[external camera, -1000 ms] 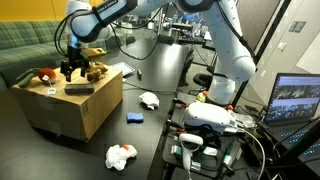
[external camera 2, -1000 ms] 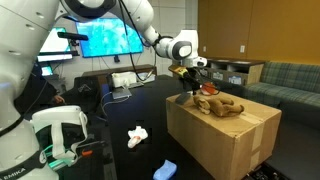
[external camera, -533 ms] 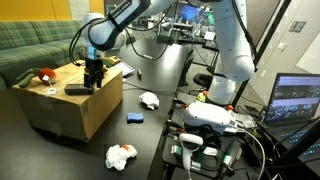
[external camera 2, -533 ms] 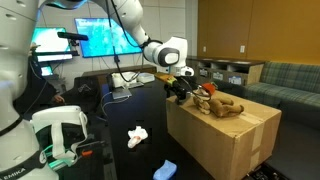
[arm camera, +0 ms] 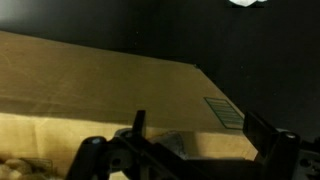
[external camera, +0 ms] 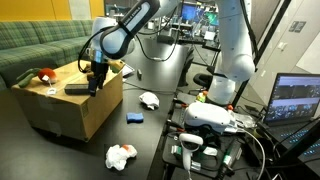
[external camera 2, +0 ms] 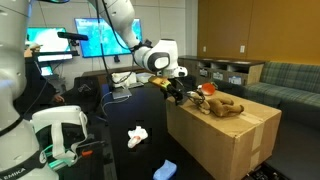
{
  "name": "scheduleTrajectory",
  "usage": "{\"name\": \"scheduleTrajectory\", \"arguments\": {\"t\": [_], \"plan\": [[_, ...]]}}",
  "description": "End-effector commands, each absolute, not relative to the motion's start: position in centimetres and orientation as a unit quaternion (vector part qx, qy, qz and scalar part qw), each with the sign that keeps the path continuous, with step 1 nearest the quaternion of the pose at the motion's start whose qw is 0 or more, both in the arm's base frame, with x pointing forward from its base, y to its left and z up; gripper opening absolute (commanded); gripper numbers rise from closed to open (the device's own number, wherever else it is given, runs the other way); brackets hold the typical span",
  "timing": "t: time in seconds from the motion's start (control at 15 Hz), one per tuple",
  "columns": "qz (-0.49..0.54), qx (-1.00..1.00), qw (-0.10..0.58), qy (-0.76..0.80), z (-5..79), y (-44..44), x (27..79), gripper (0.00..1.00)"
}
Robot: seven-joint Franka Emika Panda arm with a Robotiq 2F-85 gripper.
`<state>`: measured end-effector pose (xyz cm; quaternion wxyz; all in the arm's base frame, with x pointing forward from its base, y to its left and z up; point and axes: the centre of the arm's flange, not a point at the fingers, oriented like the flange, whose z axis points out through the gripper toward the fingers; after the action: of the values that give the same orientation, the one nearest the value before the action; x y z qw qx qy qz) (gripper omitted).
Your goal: Put the white towel on the table, the then moose on the box, then the blue sponge on the table, then the turnip plushie on the box, then the duster on the table, and lastly, the white cloth on the box
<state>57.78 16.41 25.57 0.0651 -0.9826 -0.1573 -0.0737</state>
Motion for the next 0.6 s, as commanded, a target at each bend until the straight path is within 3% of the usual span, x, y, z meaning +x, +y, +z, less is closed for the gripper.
{"name": "scheduleTrajectory", "arguments": {"t": [0.0,0.53], "plan": [[-0.14,-0.976,0.045,-0.162,25.8,16.8,56.7,1.0],[-0.212,-0.961,0.009,-0.18,24.2,15.0,59.7,1.0]]}}
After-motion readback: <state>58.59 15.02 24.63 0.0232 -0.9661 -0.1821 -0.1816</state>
